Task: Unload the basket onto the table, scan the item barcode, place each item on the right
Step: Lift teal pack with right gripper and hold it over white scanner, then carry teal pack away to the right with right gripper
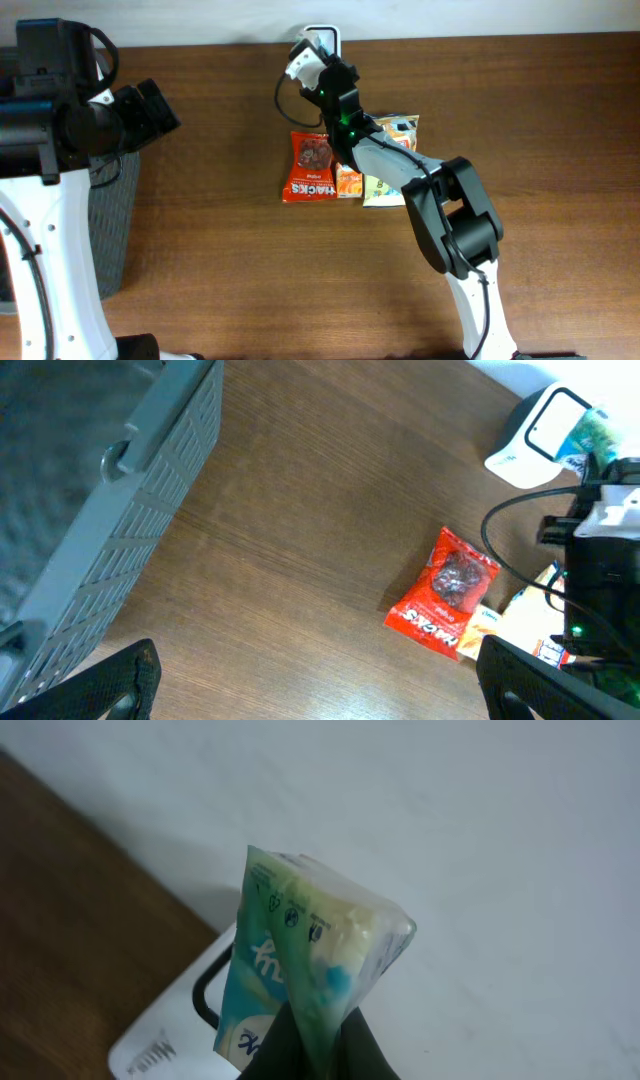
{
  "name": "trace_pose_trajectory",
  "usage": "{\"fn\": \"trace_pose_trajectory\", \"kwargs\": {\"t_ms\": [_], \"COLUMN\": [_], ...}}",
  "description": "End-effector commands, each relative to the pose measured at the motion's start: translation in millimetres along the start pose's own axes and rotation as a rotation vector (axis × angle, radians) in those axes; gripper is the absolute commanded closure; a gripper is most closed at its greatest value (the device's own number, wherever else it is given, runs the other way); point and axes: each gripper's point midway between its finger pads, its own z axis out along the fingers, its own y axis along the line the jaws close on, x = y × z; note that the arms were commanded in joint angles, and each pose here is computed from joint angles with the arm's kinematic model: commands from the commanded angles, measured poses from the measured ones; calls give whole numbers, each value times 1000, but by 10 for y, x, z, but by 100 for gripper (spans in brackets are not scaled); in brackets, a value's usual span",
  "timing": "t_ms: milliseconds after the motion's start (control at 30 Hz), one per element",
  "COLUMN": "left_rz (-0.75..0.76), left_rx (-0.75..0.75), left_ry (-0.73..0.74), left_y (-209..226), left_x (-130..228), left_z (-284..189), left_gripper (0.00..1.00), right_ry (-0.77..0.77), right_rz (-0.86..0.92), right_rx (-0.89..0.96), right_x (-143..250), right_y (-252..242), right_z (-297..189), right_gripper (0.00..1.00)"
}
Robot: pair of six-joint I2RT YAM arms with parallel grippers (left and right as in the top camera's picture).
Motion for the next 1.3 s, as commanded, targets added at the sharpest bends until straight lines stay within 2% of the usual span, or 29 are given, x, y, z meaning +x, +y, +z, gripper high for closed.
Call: {"fn": "trace_pose_trajectory", "kwargs": {"t_ms": [0, 133, 300, 600, 733, 900, 1067, 1100, 1133, 1267], "left_rz": [-10, -10, -10, -10, -10, -10, -10, -10, -10, -10], "left_rx": [0, 0, 0, 0, 0, 0, 0, 0, 0, 0], "left_ry": [-2, -2, -2, -2, -2, -2, -2, -2, -2, -2], "left_y": [6, 6, 6, 6, 6, 6, 6, 6, 6, 6], "left_x": [-3, -3, -3, -3, -3, -3, -3, -3, -3, -3], "left_z": [-4, -4, -4, -4, -4, -4, -4, -4, -4, -4], "left_gripper": [1, 1, 1, 1, 1, 1, 1, 1, 1, 1], "right_ry": [-45, -57, -159, -150, -125, -101, 68, 175, 227, 468], "right_rz": [-38, -38, -25, -110, 118, 449, 734, 831, 869, 925], "right_rx": [-47, -69, -81, -77, 41, 269, 430, 486, 516, 587], "right_x": [-1, 124, 33, 101, 100, 144, 676, 1047, 1234, 2053], "right_y": [-180, -323, -494, -368, -644, -1504, -2502, -2850, -2998, -3372], "right_z": [80, 136, 151, 184, 186, 35, -320, -548, -674, -1176], "right_gripper": [96, 96, 96, 96, 96, 96, 96, 96, 96, 96]}}
